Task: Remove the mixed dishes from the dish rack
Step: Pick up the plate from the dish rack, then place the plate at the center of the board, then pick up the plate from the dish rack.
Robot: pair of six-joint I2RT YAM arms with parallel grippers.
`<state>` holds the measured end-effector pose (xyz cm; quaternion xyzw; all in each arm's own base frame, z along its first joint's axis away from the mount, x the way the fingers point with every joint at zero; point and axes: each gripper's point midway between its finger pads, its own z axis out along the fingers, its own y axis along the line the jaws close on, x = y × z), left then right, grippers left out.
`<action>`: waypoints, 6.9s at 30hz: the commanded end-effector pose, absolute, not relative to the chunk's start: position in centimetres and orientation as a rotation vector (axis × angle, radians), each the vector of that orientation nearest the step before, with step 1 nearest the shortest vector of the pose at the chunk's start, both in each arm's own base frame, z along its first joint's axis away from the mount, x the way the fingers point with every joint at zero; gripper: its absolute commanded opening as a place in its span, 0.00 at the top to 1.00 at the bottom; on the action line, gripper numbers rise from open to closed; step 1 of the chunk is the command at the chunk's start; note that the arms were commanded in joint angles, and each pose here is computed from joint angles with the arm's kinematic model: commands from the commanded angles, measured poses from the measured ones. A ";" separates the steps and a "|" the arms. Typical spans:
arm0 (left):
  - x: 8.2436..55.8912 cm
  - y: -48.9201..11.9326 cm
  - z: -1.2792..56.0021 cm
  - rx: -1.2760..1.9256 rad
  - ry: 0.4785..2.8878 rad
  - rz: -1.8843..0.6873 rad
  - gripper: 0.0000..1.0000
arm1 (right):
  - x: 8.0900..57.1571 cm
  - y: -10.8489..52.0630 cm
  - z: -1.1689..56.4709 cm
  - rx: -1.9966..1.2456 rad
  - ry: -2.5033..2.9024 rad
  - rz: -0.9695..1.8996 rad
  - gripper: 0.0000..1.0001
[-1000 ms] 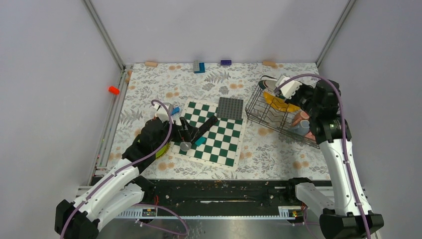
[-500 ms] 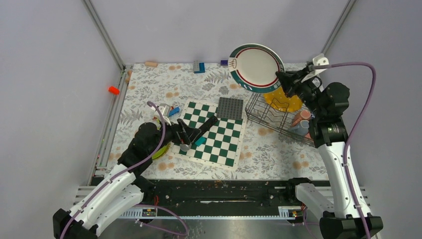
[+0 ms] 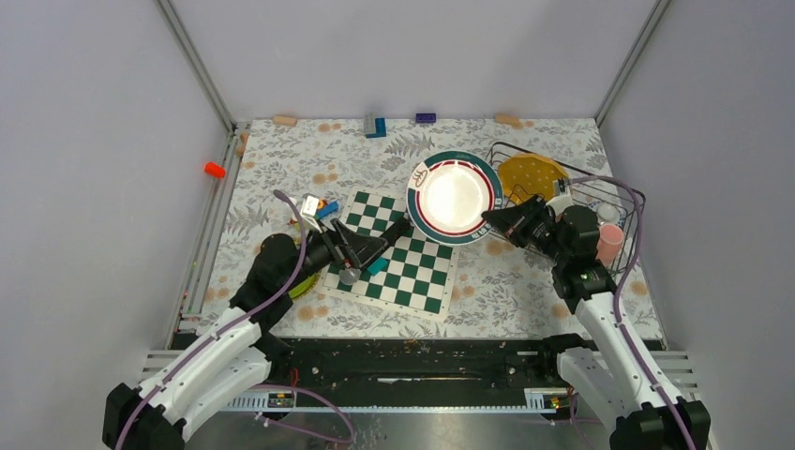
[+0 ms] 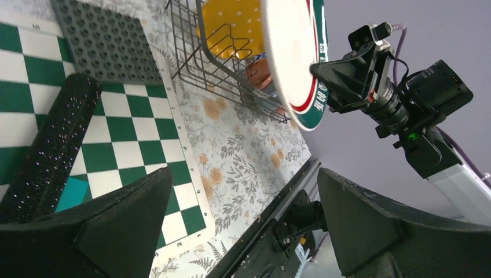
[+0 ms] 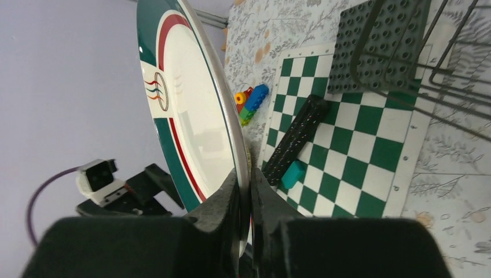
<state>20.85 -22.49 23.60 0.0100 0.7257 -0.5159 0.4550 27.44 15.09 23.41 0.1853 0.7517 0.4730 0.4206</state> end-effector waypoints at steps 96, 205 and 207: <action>16.0 2.9 10.0 -1.536 1.475 -0.294 0.59 | 27.9 19.5 21.3 0.277 2.082 0.959 0.00; 26.0 -16.9 17.2 0.003 1.963 -0.648 0.01 | 46.8 -2.0 17.1 -1.296 1.992 -0.297 0.48; 26.1 -17.0 17.1 0.003 1.965 -0.647 0.01 | 46.7 -2.1 17.1 -1.297 1.993 -0.299 0.52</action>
